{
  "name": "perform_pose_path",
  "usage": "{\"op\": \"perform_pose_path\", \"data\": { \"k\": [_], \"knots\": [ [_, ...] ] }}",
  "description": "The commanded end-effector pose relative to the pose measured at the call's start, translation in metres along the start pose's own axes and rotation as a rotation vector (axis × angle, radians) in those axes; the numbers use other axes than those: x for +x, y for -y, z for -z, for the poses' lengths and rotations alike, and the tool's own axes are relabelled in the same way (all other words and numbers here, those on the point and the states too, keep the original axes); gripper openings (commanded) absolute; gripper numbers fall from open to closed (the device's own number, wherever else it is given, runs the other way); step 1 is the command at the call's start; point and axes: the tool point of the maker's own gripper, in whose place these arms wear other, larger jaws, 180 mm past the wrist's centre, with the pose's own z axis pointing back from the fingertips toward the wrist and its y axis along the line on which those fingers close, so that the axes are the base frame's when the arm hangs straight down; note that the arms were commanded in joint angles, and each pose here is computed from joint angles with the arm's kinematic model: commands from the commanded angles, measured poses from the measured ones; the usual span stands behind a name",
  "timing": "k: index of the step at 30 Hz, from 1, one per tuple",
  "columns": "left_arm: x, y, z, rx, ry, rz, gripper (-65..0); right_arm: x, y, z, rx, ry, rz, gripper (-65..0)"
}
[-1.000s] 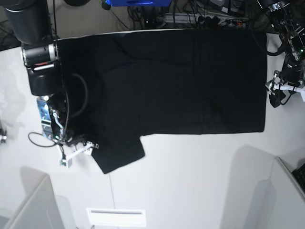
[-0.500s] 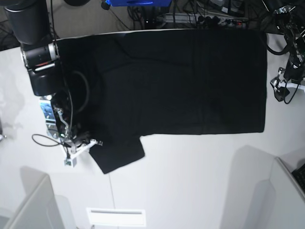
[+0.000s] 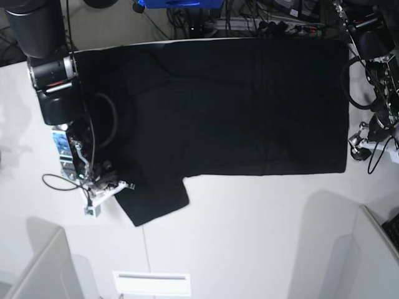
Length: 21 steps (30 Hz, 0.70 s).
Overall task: Fold the T-shirt properly
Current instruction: 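Reach the right gripper down to the shirt's sleeve-side hem corner and grasp, then reach the left gripper down to the other hem corner and grasp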
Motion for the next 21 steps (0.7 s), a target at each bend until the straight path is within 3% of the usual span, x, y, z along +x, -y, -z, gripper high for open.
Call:
{"op": "perform_pose_path", "data": {
  "k": [1,13,19,21],
  "knots": [
    [0.025,0.009,0.000,-0.020,0.049,0.012,-11.0,0.010,0.000,-0.002,0.002,0.004,-0.003,-65.0],
    [0.020,0.061,0.053,-0.064,-0.091,0.023,-11.0,0.012,-0.001,-0.003,0.006,0.011,-0.005,-65.0],
    [0.000,0.068,0.067,-0.049,-0.107,0.115,-11.4,0.012,-0.002,-0.003,0.007,0.011,-0.004,-65.0],
    [-0.007,0.066,0.068,-0.043,-0.120,0.122,-16.1,0.012,-0.002,-0.003,0.007,0.011,-0.004,-65.0]
  ]
}}
